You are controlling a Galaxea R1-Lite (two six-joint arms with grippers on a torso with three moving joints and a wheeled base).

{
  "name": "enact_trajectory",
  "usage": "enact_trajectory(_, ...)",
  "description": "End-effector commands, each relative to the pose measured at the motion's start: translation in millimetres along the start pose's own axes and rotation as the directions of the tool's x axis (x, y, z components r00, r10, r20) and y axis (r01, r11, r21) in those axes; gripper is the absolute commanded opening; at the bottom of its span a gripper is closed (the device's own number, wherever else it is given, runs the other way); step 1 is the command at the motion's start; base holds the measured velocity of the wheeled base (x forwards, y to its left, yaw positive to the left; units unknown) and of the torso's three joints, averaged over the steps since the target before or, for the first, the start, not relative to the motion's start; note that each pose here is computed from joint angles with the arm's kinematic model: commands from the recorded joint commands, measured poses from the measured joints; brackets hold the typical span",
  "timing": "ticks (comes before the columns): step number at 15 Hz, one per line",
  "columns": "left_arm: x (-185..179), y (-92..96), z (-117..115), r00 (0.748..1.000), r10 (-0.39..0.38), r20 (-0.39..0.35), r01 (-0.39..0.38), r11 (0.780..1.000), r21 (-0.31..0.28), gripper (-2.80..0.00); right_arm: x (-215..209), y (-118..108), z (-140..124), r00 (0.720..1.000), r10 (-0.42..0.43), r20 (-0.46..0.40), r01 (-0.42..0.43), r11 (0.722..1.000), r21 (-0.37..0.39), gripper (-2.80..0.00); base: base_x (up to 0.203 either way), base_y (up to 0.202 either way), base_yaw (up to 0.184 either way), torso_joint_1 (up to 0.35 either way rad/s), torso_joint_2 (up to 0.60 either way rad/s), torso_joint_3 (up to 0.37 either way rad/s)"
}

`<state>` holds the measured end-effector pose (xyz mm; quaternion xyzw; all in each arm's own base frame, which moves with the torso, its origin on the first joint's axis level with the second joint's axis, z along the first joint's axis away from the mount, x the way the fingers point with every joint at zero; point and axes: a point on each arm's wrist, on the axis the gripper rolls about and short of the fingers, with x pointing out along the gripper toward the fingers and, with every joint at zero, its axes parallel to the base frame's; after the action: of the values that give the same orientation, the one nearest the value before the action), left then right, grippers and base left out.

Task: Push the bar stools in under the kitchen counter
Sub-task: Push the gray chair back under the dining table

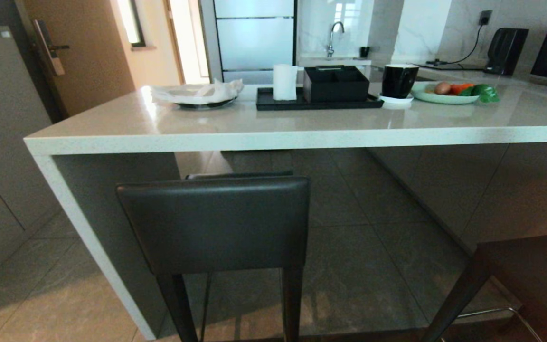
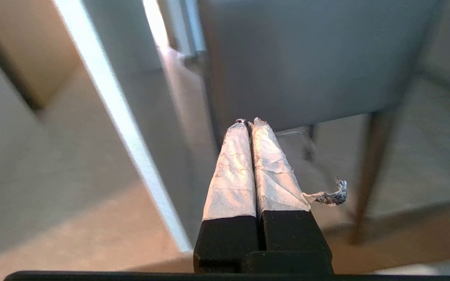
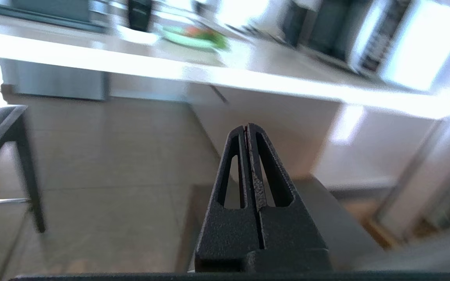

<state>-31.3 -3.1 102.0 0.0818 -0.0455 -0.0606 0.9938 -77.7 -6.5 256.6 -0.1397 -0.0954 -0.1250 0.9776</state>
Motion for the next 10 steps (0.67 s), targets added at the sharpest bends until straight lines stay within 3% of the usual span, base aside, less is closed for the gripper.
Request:
enact_trajectory(1, 7, -1.3, -16, 1.000, 0.015, 0.027, -0.016, 1.000, 0.016, -2.80, -6, 5, 3, 0.997, 0.064, 0.040, -0.063, 0.998, -0.010, -2.80, 0.000, 0.000, 0.000, 0.000, 0.00, 0.000)
enact_trajectory(3, 7, -1.0, -16, 0.999, 0.034, 0.015, -0.034, 0.999, -0.018, -2.80, -11, 7, -5, 0.994, 0.096, 0.051, -0.097, 0.995, 0.025, -2.80, 0.000, 0.000, 0.000, 0.000, 0.00, 0.000)
enact_trajectory(5, 6, -1.7, -25, 0.996, 0.051, -0.074, -0.052, 0.999, -0.010, -2.80, -20, 8, -16, 0.986, 0.149, 0.074, -0.151, 0.988, 0.031, -2.80, 0.000, 0.000, 0.000, 0.000, 0.00, 0.000)
enact_trajectory(7, 6, -1.6, -26, 0.995, 0.058, -0.087, -0.060, 0.998, -0.026, -2.80, -36, 14, -44, 0.975, 0.212, 0.059, -0.214, 0.976, 0.028, -2.80, 0.000, 0.000, 0.000, 0.000, 0.00, 0.000)
enact_trajectory(8, 6, -1.6, -27, 0.994, 0.060, -0.090, -0.064, 0.997, -0.039, -2.80, -39, 19, -63, 0.970, 0.243, 0.020, -0.243, 0.969, 0.036, -2.80, 0.000, 0.000, 0.000, 0.000, 0.00, 0.000)
enact_trajectory(10, 6, -1.7, -28, 0.993, 0.063, -0.101, -0.068, 0.997, -0.047, -2.80, -32, 27, -84, 0.959, 0.277, -0.061, -0.266, 0.953, 0.145, -2.80, 0.000, 0.000, 0.000, 0.000, 0.00, 0.000)
